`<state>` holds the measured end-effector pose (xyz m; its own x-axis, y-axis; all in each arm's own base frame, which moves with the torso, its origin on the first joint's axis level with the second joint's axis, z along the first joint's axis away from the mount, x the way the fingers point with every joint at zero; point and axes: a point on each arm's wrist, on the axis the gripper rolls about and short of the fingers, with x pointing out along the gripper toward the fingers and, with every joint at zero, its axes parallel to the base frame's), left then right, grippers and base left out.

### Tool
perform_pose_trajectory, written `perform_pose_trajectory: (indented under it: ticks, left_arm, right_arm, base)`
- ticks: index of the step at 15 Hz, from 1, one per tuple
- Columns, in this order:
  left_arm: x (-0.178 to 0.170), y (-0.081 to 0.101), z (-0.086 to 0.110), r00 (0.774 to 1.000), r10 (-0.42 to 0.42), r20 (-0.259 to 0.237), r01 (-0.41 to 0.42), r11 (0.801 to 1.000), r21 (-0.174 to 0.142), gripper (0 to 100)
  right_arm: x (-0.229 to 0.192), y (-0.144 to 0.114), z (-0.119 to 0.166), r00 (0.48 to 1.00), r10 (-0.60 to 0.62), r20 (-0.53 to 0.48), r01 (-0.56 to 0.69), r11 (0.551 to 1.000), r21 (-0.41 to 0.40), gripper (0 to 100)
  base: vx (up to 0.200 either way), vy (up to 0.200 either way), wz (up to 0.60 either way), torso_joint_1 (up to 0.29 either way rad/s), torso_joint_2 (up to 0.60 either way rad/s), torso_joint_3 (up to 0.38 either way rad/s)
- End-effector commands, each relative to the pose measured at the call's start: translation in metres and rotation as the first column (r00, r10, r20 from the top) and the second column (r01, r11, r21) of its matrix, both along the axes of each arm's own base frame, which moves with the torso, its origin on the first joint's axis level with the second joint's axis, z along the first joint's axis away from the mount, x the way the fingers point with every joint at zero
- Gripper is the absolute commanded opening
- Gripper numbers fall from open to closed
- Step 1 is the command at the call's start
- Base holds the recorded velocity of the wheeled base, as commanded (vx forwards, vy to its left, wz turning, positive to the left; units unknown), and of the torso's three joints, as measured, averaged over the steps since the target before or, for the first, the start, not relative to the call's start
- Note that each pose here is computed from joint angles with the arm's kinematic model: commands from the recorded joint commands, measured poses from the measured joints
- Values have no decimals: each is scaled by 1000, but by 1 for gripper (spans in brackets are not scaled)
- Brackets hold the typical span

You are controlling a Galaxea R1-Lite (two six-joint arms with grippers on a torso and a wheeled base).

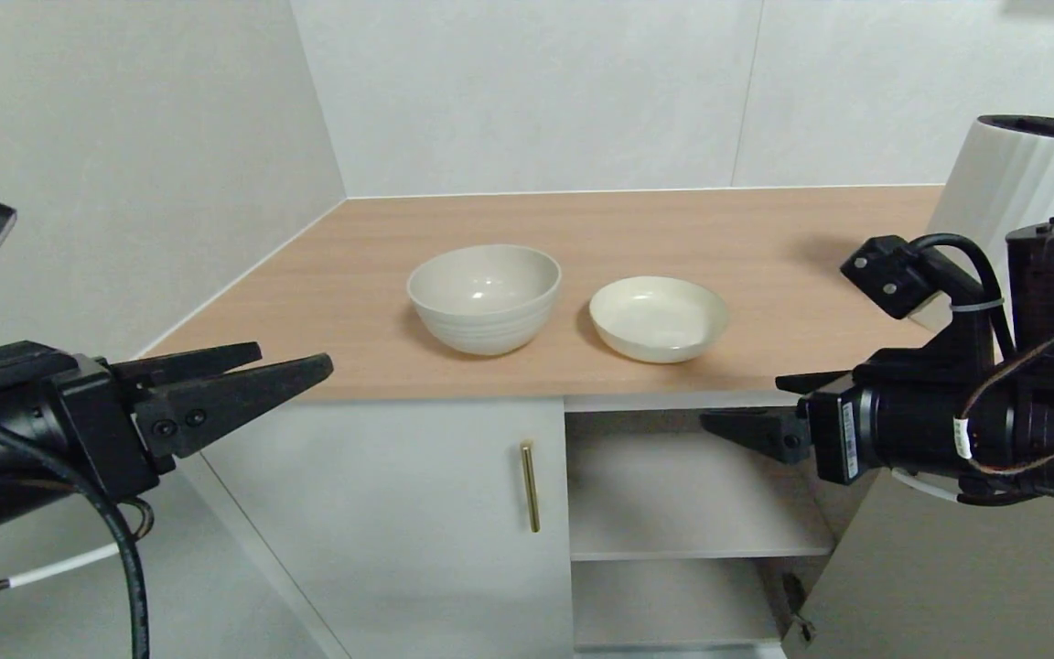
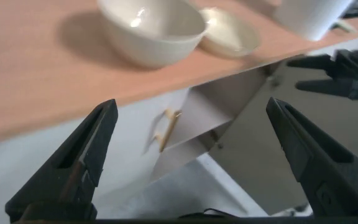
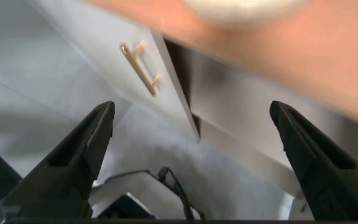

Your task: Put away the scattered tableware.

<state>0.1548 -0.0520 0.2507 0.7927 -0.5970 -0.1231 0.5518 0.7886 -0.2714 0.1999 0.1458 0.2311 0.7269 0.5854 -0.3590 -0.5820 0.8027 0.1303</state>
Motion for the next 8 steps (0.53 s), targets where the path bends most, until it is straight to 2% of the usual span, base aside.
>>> perform_pose_trajectory:
  ticks: [1,4,6,8]
  left_arm:
    - [9,-3,-2,999,-21,-26,21,1000,3,100]
    - [38,-19,5,997,-53,-51,53,999,9,100]
    - [52,-25,-8,991,-61,-120,64,998,19,100]
    - [64,-29,-11,987,-50,-150,54,998,25,100]
  right_arm:
    - [7,5,4,1000,-1,12,1,1000,9,100]
    - [18,9,2,1000,-12,11,12,1000,10,100]
    - [27,5,1,999,-42,7,42,999,8,100]
    - [32,7,-1,999,-50,18,49,999,16,100]
  base:
    - [0,0,0,193,-476,-281]
    - [0,0,0,191,-476,-282]
    - [0,0,0,212,-481,-276]
    - [0,0,0,107,-263,-154]
